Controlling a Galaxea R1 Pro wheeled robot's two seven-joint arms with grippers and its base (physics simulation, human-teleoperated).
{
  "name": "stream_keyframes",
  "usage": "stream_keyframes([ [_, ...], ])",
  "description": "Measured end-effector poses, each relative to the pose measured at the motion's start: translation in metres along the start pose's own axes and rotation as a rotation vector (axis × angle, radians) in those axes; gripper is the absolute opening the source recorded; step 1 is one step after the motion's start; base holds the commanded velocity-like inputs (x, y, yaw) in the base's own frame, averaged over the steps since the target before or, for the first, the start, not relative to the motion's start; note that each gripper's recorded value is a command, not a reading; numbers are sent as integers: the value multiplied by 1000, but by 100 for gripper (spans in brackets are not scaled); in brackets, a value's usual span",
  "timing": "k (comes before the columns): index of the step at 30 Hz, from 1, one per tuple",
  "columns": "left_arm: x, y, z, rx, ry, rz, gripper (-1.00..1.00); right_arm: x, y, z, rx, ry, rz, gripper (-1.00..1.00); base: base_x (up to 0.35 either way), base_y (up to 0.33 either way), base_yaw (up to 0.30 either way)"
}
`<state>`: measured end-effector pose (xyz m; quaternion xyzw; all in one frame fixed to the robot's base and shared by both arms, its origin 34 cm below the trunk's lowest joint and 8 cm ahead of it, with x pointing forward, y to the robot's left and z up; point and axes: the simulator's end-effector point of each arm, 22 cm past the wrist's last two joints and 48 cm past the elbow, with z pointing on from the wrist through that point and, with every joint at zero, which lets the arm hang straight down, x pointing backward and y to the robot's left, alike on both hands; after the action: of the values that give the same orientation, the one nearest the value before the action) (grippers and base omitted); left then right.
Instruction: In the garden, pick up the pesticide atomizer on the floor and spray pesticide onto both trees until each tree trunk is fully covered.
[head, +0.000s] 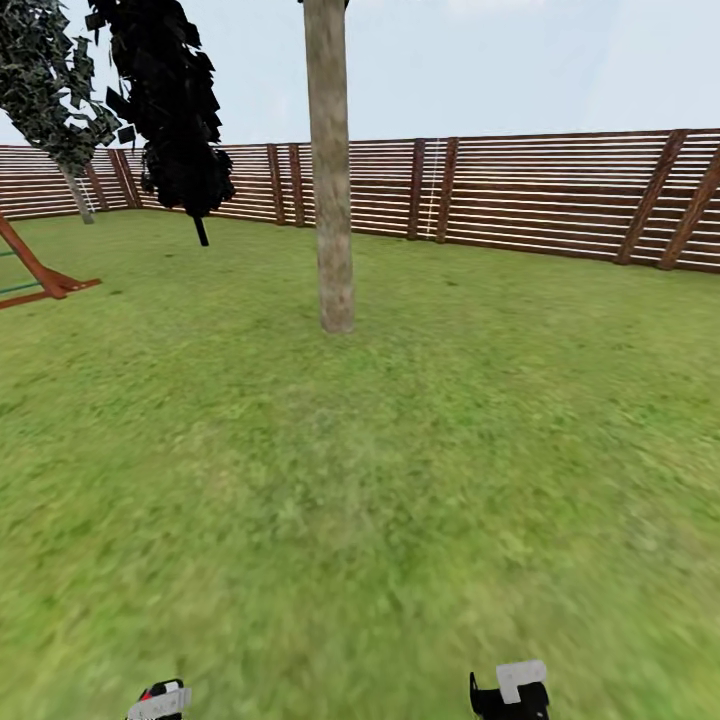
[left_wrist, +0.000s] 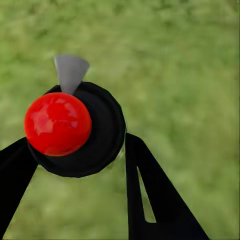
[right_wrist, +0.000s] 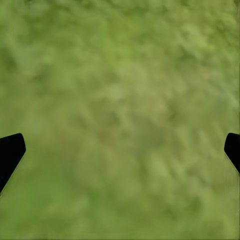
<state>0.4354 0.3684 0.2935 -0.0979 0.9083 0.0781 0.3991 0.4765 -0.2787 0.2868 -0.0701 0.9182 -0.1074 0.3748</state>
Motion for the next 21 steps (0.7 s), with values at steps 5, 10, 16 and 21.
stream_keyframes([
  [5,-6,12,2,-15,-11,4,-100,0,-1,0,2,0,2,100,342,0,0],
  [10,-5,8,2,-5,-9,14,-100,0,-1,0,2,0,2,100,342,0,0],
  [16,-5,9,2,-5,-7,15,-100,0,-1,0,1,1,1,100,342,0,0],
  [21,-5,10,2,-8,-8,13,-100,0,-1,0,1,1,1,100,342,0,0],
])
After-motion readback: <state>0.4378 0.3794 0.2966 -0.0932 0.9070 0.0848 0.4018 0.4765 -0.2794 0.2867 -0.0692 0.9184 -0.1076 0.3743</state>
